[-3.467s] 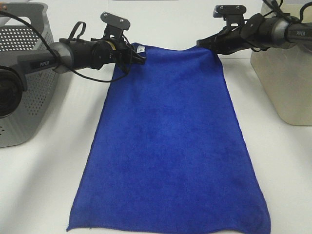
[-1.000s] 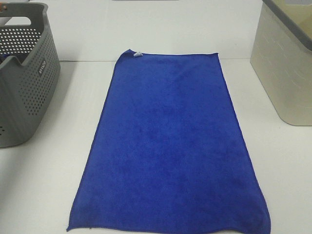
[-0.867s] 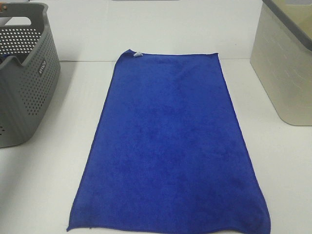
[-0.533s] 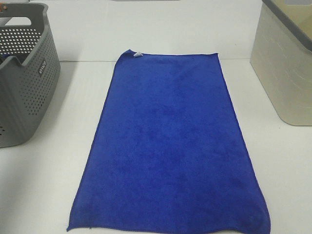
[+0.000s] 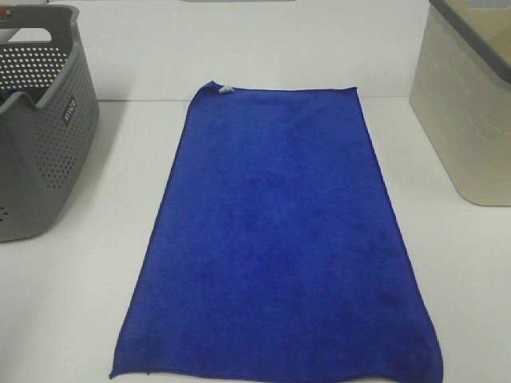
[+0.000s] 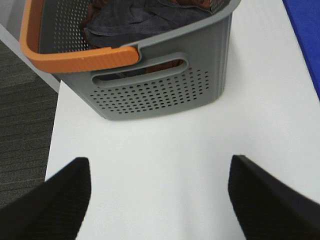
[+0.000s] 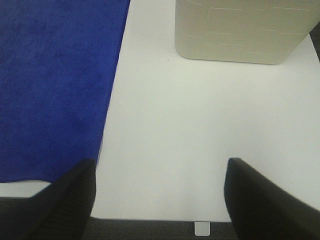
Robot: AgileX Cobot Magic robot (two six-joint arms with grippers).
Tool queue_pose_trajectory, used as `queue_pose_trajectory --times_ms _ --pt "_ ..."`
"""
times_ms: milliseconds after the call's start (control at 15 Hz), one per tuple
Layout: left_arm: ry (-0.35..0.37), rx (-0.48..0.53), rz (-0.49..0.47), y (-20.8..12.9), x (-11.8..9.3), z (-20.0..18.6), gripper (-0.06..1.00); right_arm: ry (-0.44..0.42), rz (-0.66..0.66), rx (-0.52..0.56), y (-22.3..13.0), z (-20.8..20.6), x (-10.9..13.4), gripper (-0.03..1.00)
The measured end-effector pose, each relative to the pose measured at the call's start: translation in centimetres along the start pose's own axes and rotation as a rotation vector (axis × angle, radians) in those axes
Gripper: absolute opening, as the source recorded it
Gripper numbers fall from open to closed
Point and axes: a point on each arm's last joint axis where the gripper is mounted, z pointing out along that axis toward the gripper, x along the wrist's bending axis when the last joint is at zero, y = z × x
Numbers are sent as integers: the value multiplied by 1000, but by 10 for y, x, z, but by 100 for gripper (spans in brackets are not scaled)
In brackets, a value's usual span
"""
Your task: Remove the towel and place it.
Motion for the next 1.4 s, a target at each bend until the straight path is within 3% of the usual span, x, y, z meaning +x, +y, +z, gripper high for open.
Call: queue_pose_trajectory --times_ms 200,333,467,533,1400 --pt "2 -85 -19 -22 -5 -13 72 -9 -17 -103 -23 -11 3 71" --pt "-7 -247 -67 -35 -10 -40 72 -11 -28 -122 -36 -10 4 71" --pt "-17 -254 -83 -39 -11 -47 72 -7 -28 -80 -41 -6 4 71" --pt "-41 -143 -89 -56 -14 -50 72 -1 -34 -22 -48 4 4 71" --pt "-40 -176 -121 -63 -16 -52 72 7 -53 -87 -45 13 4 71"
